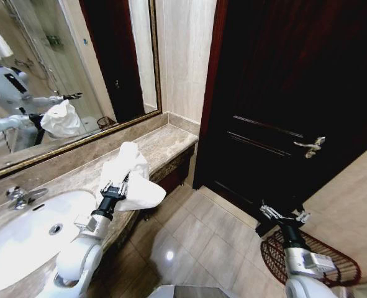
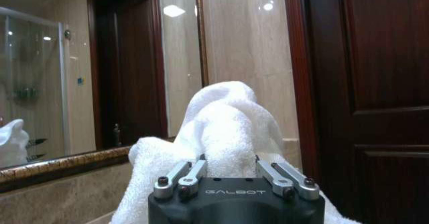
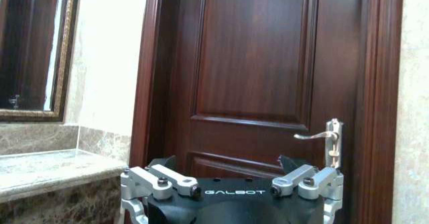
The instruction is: Discard the used towel into the hamper.
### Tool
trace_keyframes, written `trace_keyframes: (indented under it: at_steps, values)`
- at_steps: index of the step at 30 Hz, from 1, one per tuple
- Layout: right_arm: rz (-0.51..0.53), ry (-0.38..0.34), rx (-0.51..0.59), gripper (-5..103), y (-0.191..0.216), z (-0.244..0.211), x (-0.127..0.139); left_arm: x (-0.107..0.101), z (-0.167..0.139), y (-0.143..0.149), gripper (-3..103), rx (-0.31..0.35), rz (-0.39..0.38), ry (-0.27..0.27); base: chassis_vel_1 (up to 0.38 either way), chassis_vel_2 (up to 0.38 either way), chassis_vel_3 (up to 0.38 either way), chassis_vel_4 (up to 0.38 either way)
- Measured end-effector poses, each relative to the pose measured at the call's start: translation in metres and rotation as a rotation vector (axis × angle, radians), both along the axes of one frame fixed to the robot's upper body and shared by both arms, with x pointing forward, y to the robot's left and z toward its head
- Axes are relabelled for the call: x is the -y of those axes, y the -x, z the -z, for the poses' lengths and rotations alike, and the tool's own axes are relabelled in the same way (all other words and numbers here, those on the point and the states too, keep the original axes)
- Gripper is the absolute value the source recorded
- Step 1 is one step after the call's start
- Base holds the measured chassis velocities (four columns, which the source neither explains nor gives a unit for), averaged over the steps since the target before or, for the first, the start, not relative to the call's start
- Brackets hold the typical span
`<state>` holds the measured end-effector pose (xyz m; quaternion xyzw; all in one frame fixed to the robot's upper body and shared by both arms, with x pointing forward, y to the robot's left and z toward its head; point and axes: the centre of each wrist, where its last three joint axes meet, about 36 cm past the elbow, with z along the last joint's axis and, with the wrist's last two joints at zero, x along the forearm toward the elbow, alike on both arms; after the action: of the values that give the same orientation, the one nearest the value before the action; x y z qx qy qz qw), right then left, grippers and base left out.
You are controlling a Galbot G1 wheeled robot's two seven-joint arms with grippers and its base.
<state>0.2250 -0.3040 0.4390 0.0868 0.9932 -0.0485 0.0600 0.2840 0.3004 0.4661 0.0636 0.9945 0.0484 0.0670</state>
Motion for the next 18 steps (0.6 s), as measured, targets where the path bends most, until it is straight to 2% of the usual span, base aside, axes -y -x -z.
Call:
trace_keyframes:
  at_steps: [18]
  values:
    - [0.002, -0.003, -0.004, 100, -0.001, 0.0036, -0.0026, 0.0001, 0.0055, -0.0025, 24, 0.009, 0.018, -0.013, 0.067, -0.082, -0.087, 0.071]
